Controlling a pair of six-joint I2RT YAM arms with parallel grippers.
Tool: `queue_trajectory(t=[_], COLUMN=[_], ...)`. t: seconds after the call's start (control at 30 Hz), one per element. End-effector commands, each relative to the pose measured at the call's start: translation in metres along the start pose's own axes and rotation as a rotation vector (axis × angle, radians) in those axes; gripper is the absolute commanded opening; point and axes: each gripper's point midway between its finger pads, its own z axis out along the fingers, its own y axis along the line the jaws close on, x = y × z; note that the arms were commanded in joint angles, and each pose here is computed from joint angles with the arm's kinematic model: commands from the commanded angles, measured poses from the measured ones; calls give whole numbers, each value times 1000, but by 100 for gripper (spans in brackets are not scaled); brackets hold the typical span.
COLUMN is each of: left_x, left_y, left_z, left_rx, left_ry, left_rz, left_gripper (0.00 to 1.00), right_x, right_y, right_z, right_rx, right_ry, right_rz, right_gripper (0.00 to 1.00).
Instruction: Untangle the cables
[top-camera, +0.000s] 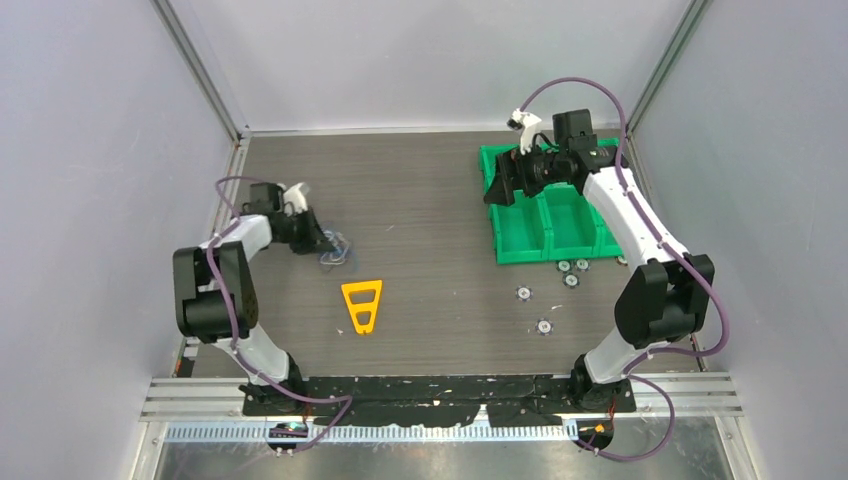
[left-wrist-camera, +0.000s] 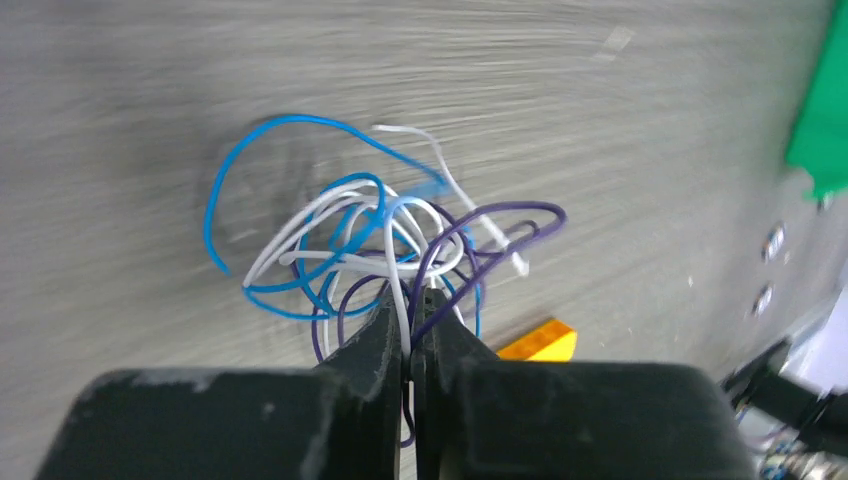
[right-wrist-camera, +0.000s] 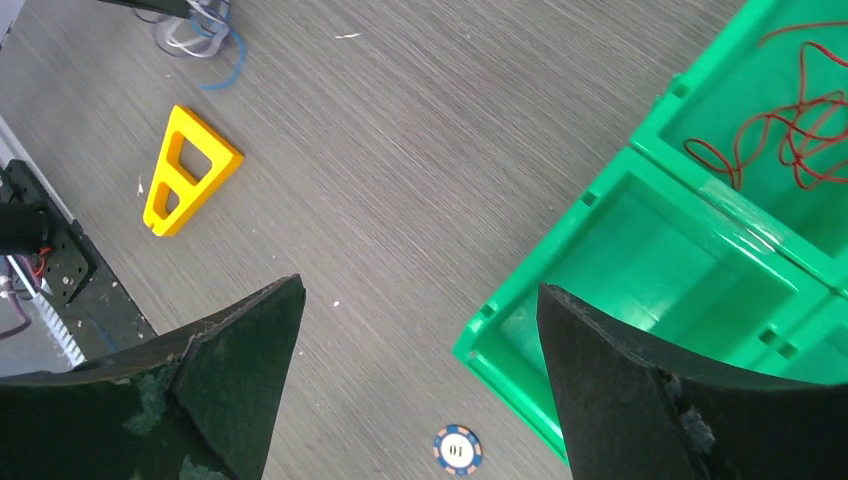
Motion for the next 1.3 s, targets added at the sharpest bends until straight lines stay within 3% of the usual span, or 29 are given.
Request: queue_trajectory(t=[0.0, 0.23, 0.47, 0.67, 0.9, 1.27], left_x=[-15, 0, 3, 11, 18, 24], left_y=[-96, -196, -247, -265, -270, -281], left_z=[9, -27, -65, -88, -103, -126], left_rx=[281, 622, 838, 899, 930, 981], left_ry=[-41, -98, -69, -68, -48, -40], left_rz=[206, 325, 346, 382, 396, 417], left_gripper=[0, 0, 0, 0, 0, 0], right_x=[-28, -35, -27, -46, -79, -69], right_y=[32, 91, 146, 147, 118, 168], right_z=[7, 52, 107, 142, 141, 139], right_rx=[-76, -210, -361, -275, -75, -320], right_ry=[-108, -191, -159, -276, -450, -479], right_rz=[-30, -78, -134, -142, -235, -264], right_gripper=[91, 93, 97, 97, 95, 90])
